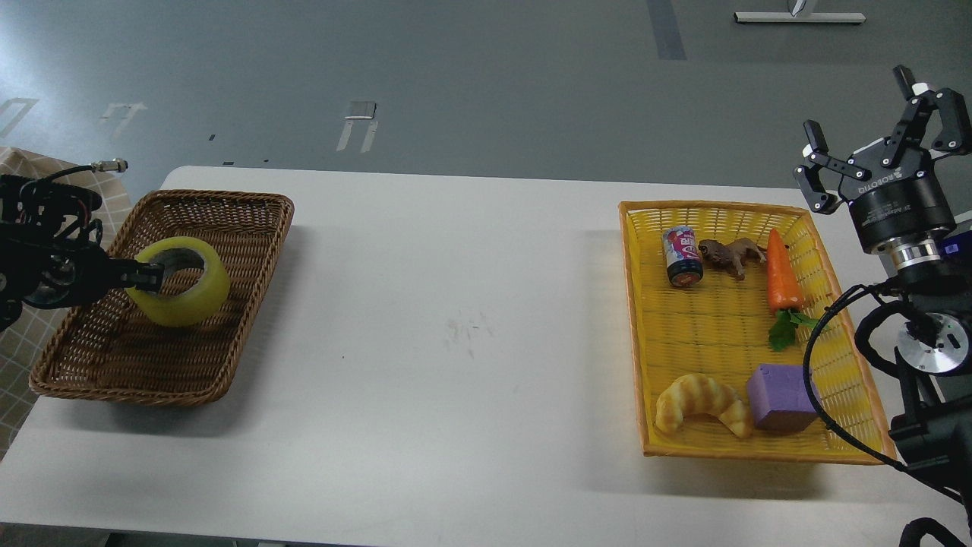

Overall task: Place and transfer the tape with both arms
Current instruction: 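Lower the tape roll into the basket and release it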

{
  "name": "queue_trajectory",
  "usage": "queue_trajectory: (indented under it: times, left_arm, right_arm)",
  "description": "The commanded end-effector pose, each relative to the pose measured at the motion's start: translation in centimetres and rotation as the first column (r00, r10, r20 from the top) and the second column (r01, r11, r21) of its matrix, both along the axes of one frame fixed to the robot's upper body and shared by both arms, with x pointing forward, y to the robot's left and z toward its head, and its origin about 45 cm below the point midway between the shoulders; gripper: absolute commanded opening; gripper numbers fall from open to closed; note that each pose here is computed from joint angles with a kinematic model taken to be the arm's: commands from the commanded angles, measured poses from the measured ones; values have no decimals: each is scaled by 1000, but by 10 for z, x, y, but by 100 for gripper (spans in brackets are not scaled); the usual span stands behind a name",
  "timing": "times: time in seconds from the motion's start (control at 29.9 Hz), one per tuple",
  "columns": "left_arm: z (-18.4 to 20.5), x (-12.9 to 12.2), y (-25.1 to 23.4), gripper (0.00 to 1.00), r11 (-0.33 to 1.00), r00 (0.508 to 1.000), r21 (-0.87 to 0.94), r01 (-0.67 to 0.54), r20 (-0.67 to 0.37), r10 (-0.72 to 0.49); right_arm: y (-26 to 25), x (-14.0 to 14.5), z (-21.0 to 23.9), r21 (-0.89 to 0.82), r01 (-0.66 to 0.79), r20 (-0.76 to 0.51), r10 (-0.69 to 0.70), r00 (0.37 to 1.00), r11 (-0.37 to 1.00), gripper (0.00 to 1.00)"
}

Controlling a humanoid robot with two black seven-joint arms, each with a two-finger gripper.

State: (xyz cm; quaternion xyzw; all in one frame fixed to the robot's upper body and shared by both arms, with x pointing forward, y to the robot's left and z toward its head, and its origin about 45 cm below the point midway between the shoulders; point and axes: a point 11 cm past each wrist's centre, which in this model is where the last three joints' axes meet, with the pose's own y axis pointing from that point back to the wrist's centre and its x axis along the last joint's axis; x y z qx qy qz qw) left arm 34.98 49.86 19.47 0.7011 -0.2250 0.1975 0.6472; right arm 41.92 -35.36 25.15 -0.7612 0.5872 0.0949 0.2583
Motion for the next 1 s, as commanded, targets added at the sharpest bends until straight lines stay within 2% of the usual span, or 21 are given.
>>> queue_trajectory:
  times: [0.0, 0.43, 0.47, 0.5, 0.53, 0.57, 0.67, 0.87, 0.94, 0.97]
  left_arm:
    - [-5, -3, 6, 0, 1000, 1000, -6, -15, -11, 15]
    - [-26, -15, 3, 1, 999, 998, -20, -29, -56, 28]
    - [-26, -14, 4, 36, 999, 998, -20, -32, -54, 30]
    - [-26, -14, 3, 55, 999, 998, -23, -32, -53, 30]
    - [-25, -13, 2, 67, 999, 998, -29, -33, -50, 31]
    - [-22, -13, 2, 74, 998, 998, -45, -41, -44, 39]
    - [-17, -10, 0, 83, 992, 997, -103, -72, -26, 70]
    - [-3, -5, 3, 83, 986, 995, -136, -93, 6, 95]
    - [23, 13, 1, 86, 983, 993, -165, -84, 72, 97]
    - [23, 13, 1, 86, 983, 993, -165, -84, 73, 97]
  right_arm:
    - [0, -1, -2, 1, 0, -3, 0, 1000, 1000, 100]
    - [2, -1, -2, 5, -3, -3, 3, 1000, 1000, 100]
    - [2, -1, -2, 5, -3, -3, 3, 1000, 1000, 100]
    - [2, -1, -2, 6, -2, -2, 2, 1000, 1000, 100]
    - [2, -1, -2, 5, -3, -3, 3, 1000, 1000, 100]
    - [2, -1, -2, 6, -1, -3, 1, 1000, 1000, 100]
    - [2, -1, -2, 6, -1, -3, 1, 1000, 1000, 100]
    - [2, -1, -3, 6, -1, -4, 1, 1000, 1000, 100]
    - [2, -1, -3, 7, -2, -4, 2, 1000, 1000, 100]
    - [2, -1, -3, 7, -2, -4, 2, 1000, 1000, 100]
